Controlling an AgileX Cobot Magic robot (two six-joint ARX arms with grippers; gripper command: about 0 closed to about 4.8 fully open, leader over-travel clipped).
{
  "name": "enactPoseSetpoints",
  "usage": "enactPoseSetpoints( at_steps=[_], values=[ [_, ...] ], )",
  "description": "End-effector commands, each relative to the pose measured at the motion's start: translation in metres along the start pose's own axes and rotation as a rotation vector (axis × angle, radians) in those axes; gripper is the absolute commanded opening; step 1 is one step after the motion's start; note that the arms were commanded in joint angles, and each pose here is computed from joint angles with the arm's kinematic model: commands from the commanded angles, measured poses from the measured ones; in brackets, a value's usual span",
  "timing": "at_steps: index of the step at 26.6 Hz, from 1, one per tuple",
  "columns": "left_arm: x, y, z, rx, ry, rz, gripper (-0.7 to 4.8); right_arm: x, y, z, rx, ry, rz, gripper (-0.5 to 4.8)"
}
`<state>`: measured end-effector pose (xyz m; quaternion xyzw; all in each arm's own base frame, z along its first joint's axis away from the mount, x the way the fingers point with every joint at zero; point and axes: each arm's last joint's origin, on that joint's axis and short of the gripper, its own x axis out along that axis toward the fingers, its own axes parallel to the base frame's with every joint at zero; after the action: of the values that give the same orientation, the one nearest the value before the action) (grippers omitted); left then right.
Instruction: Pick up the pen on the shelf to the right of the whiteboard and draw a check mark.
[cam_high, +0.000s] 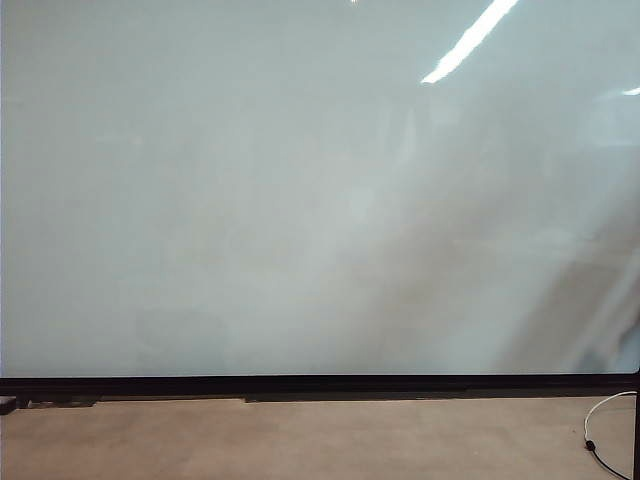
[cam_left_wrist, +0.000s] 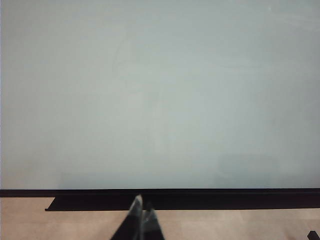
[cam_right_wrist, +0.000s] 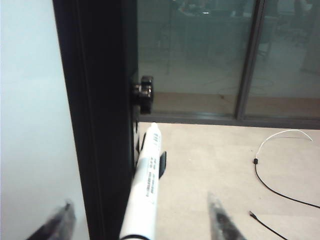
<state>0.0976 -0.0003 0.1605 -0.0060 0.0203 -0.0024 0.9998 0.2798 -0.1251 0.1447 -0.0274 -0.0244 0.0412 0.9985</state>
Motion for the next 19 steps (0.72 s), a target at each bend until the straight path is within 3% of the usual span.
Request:
enactPoseSetpoints(
  at_steps=[1, 15, 19],
  values=[
    [0.0, 0.0, 0.002, 0.004, -0.016, -0.001, -0.04, 0.005, 0.003, 0.001, -0.044, -0.015, 0.0, 3.32],
    [0.0, 0.0, 0.002, 0.004, -0.015, -0.001, -0.04, 0.02, 0.004, 0.001, -0.044, -0.017, 0.023, 3.31],
    [0.0, 0.0, 0.002, 0.004, -0.015, -0.001, -0.04, 0.02, 0.004, 0.001, -0.057, -0.017, 0.019, 3.01]
  ],
)
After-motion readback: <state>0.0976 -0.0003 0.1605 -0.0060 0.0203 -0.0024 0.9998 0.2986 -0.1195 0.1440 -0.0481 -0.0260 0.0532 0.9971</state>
